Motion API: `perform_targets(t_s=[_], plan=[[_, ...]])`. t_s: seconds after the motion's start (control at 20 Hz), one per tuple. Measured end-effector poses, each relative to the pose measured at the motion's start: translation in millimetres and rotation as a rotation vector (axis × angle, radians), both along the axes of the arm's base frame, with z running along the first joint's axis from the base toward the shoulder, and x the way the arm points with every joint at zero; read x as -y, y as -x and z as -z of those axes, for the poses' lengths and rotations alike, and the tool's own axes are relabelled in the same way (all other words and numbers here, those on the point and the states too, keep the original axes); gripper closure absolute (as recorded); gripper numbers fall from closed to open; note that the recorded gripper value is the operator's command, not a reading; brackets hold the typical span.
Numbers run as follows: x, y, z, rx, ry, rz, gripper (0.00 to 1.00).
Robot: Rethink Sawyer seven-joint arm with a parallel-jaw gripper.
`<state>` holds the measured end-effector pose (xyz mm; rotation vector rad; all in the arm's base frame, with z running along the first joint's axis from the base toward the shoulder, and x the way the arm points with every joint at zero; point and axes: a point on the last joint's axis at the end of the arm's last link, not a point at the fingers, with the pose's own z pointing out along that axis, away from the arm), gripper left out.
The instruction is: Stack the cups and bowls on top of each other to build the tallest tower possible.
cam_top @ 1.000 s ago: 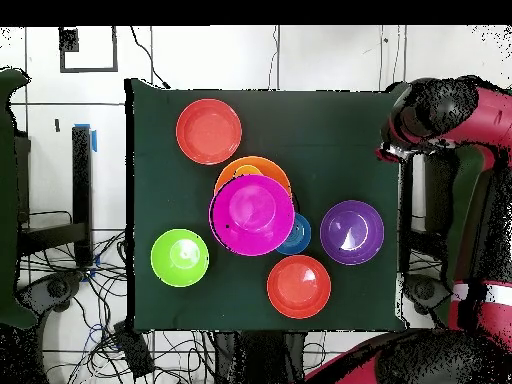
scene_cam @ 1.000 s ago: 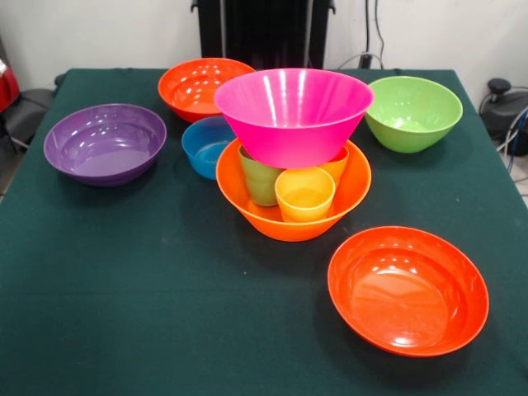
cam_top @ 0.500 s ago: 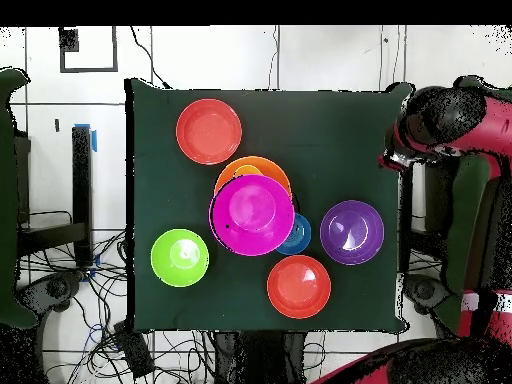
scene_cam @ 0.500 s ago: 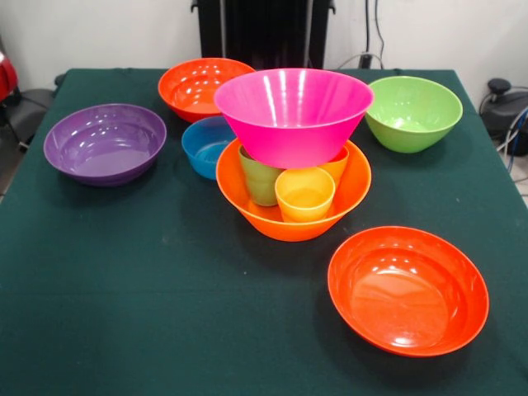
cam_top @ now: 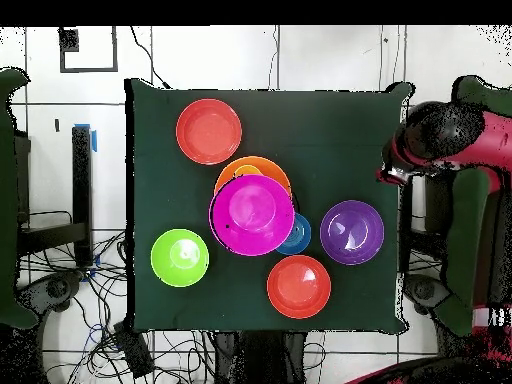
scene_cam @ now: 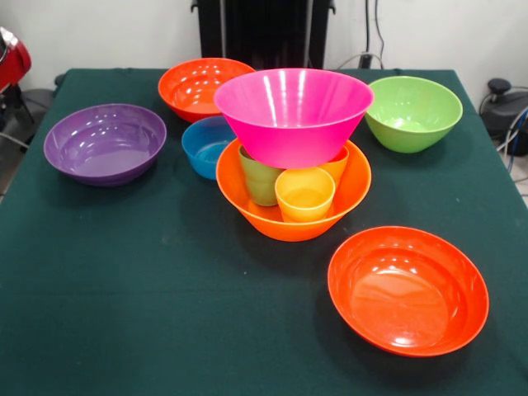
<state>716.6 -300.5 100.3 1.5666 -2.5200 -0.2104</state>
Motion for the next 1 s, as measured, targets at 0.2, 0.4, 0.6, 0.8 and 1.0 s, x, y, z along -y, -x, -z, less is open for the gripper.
perform_targets(t_s=[0.2,0.4,0.6,0.8,1.0], plan=[[-9,5.8,0,0.016,0.004,-0.025,0.00],[-16,8.1,-1,0.029,0.008,-0.044,0.00],[-22,11.1,-1,0.031,0.007,-0.057,0.00],[-30,17.4,-1,0.020,0.004,-0.075,0.00],[-37,22.8,-1,0.008,-0.001,-0.088,0.00]])
